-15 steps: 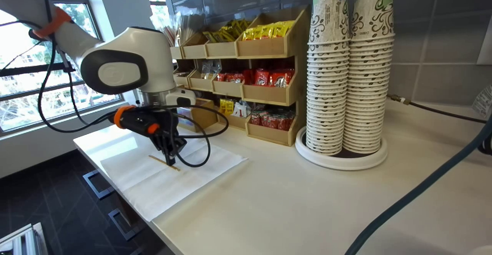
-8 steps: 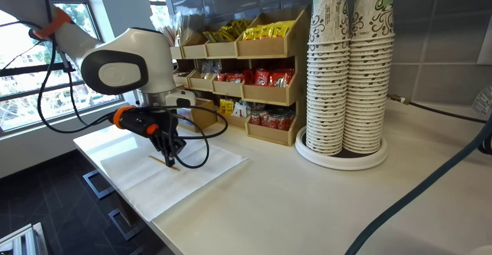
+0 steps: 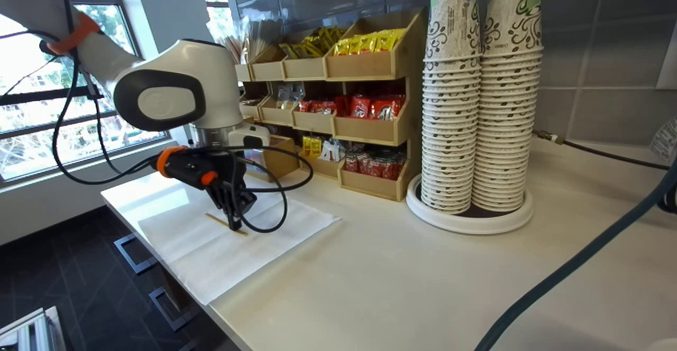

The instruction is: Press on the brown object

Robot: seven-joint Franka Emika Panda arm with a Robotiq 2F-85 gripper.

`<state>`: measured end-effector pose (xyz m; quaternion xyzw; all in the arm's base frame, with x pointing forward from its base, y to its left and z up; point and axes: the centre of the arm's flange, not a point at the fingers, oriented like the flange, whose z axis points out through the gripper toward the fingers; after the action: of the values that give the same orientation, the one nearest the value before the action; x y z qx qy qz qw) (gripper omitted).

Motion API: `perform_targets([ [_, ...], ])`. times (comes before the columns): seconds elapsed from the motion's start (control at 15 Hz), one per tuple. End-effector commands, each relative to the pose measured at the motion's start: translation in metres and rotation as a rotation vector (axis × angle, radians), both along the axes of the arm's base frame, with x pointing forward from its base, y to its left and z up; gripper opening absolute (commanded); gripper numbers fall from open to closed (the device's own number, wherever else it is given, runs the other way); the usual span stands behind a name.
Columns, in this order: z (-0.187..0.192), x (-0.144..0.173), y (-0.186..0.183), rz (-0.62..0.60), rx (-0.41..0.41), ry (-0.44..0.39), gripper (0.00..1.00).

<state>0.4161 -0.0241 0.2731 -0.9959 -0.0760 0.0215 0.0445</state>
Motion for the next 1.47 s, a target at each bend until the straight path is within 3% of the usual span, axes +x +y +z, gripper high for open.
perform_targets([
  [0.0,-0.017,0.004,-0.008,-0.021,-0.039,0.015,0.0],
  [1.4,0.002,-0.004,-0.013,-0.011,-0.037,-0.014,0.0],
])
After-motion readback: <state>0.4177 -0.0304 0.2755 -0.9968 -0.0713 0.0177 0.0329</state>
